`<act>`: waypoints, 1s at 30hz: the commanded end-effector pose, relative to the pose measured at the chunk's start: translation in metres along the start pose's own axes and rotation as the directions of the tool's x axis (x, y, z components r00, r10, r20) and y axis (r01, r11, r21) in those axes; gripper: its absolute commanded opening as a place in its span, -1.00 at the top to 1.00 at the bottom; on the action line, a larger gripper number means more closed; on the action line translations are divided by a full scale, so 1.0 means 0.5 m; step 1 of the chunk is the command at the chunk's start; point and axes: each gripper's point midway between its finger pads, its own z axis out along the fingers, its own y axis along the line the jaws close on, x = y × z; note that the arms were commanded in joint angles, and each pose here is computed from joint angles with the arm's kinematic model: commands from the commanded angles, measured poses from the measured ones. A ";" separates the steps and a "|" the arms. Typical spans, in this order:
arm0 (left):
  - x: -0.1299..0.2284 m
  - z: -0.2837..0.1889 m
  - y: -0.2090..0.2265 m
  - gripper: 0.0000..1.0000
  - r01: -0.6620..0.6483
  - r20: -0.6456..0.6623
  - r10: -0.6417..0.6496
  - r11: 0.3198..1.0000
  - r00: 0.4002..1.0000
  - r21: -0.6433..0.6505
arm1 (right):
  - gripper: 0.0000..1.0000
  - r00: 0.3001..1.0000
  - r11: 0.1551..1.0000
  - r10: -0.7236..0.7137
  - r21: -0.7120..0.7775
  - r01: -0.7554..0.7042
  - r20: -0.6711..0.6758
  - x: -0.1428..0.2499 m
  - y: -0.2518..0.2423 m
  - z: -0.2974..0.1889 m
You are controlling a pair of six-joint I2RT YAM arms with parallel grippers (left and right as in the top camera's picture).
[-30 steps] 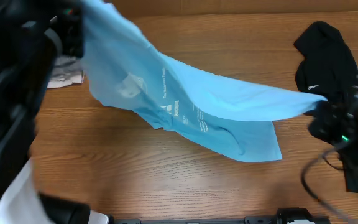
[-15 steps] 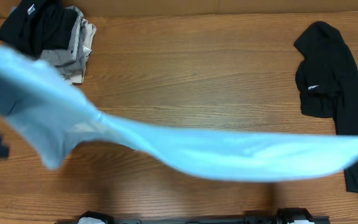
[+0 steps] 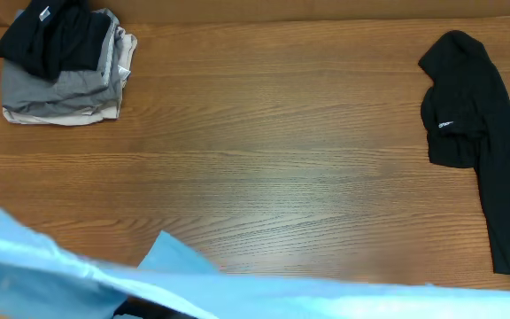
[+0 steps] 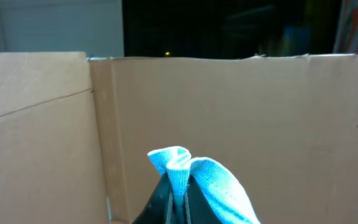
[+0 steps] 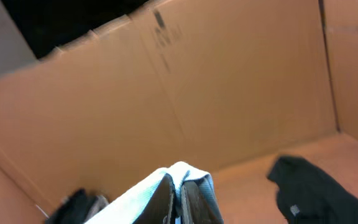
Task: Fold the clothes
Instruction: 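Lift the shirt with both grippers and swing it toward the robot, then lay the shirt flat on the table and release both grippers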
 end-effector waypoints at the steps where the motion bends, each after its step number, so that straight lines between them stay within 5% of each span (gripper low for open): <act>1: 0.048 0.074 -0.024 0.92 -0.034 -0.105 0.030 0.999 0.994 -0.036 | 0.93 0.991 0.995 -0.008 0.097 0.022 -0.135 0.034 -0.028 0.105; 9: 0.196 0.235 -0.108 0.92 -0.142 -0.353 0.132 0.990 0.926 -0.003 | 0.93 0.911 0.977 -0.004 0.192 0.091 -0.412 0.151 -0.073 0.331; 22: 0.550 0.562 -0.269 0.92 -0.297 -0.647 0.280 0.951 0.709 0.086 | 0.93 0.641 0.936 0.037 0.251 0.246 -0.767 0.451 -0.191 0.722; 30: 0.788 0.774 -0.305 0.92 -0.285 -0.662 0.246 0.957 0.708 0.051 | 0.93 0.662 0.939 0.013 0.237 0.249 -0.749 0.599 -0.273 0.963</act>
